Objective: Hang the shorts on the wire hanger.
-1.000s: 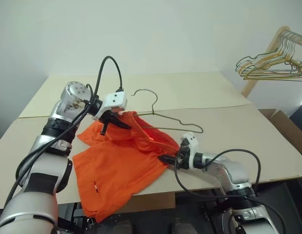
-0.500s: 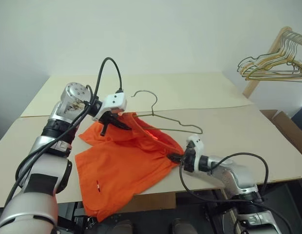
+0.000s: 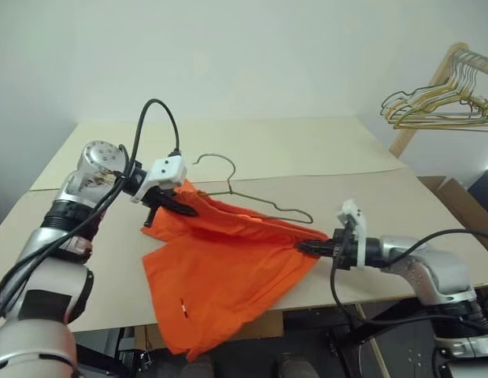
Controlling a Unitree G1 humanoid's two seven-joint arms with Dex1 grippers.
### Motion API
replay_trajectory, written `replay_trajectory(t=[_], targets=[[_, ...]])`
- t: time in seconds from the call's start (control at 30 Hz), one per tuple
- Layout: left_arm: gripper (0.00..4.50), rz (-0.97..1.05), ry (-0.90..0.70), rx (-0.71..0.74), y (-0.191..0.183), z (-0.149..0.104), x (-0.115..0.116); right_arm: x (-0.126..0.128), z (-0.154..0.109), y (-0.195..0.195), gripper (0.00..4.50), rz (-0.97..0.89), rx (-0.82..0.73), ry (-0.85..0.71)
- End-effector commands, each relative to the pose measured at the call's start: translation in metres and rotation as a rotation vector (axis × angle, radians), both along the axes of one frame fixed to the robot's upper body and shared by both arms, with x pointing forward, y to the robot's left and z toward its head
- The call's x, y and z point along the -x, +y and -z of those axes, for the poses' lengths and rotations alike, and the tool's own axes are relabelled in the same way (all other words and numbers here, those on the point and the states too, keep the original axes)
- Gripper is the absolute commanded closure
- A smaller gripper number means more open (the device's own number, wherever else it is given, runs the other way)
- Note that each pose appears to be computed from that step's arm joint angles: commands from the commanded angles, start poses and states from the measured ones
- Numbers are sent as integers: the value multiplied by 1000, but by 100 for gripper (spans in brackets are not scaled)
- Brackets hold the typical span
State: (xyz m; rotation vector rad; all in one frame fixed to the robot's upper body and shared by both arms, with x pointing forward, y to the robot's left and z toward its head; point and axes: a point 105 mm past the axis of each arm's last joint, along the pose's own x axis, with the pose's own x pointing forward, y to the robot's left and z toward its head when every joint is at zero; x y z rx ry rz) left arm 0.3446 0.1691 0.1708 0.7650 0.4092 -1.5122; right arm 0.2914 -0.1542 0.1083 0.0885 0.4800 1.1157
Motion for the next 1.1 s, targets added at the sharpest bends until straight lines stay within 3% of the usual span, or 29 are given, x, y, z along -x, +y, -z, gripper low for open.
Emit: replay_trajectory(t=[0.03,0.17,0.37,0.6,0.87,1.1], targets=[[450,-45,-8,32,18,-16,4,-7,-6,-26,446,54,50,-21],[450,-35,-12,-16,23,-10,6,-10,-8,-28,446,46,60,-26],[450,-22,-5,125,12,-19,6,-11,-5,-26,446,30,74,-23],[450,16,11,138,5,-16,11,-10,-5,-25,446,26,78,-25],[450,-55,-41,-27,19,2,-3,-10,-7,-31,446,32,89,-36],[450,-132,-50,-86,22,8,-13,-9,-9,-34,446,18,104,-54]])
